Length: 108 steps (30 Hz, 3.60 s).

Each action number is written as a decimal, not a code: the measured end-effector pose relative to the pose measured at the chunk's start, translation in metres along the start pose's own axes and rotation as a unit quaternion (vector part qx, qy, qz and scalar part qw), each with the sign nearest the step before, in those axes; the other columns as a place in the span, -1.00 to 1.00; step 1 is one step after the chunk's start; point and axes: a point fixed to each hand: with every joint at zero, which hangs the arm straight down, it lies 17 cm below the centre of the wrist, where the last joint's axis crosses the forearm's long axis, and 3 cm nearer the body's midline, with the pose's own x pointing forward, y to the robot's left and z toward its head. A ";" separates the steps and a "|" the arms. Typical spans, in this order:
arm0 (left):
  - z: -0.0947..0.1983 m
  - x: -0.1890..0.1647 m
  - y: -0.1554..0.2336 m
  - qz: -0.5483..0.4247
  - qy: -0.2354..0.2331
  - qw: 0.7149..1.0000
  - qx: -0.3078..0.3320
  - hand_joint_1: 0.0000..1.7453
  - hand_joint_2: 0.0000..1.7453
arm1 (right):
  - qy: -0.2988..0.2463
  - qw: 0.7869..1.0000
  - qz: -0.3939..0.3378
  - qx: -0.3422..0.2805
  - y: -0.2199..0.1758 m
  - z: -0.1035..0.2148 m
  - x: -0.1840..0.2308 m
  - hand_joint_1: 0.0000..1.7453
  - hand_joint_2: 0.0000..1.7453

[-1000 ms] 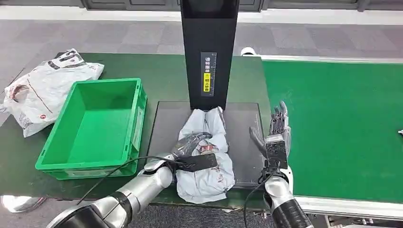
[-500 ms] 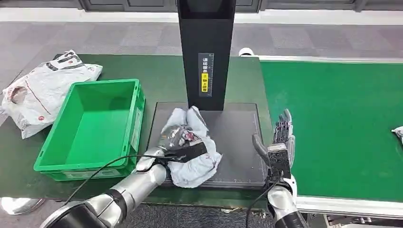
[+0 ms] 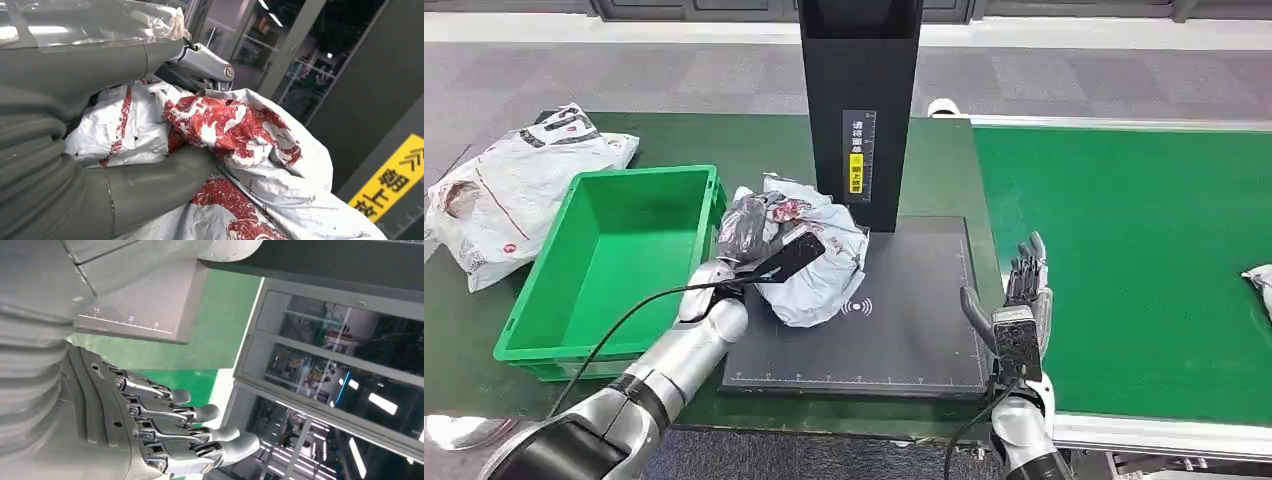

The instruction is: Moved the parcel from conveyor to table for the left to box.

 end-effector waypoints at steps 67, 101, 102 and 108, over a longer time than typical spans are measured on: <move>0.064 -0.258 0.122 -0.058 0.330 0.942 0.033 -1.00 1.00 | 0.091 0.991 0.078 0.057 0.002 0.007 -0.036 -1.00 1.00; 0.019 0.029 -0.014 0.539 0.041 0.839 0.063 -1.00 1.00 | 0.060 0.962 0.259 -0.061 -0.101 -0.024 -0.079 -1.00 1.00; 0.020 0.030 -0.018 0.540 0.042 0.839 0.058 -1.00 1.00 | 0.064 0.961 0.261 -0.064 -0.106 -0.023 -0.082 -1.00 1.00; 0.024 0.037 -0.030 0.538 0.046 0.841 0.042 -1.00 1.00 | 0.077 0.958 0.267 -0.070 -0.115 -0.018 -0.092 -1.00 1.00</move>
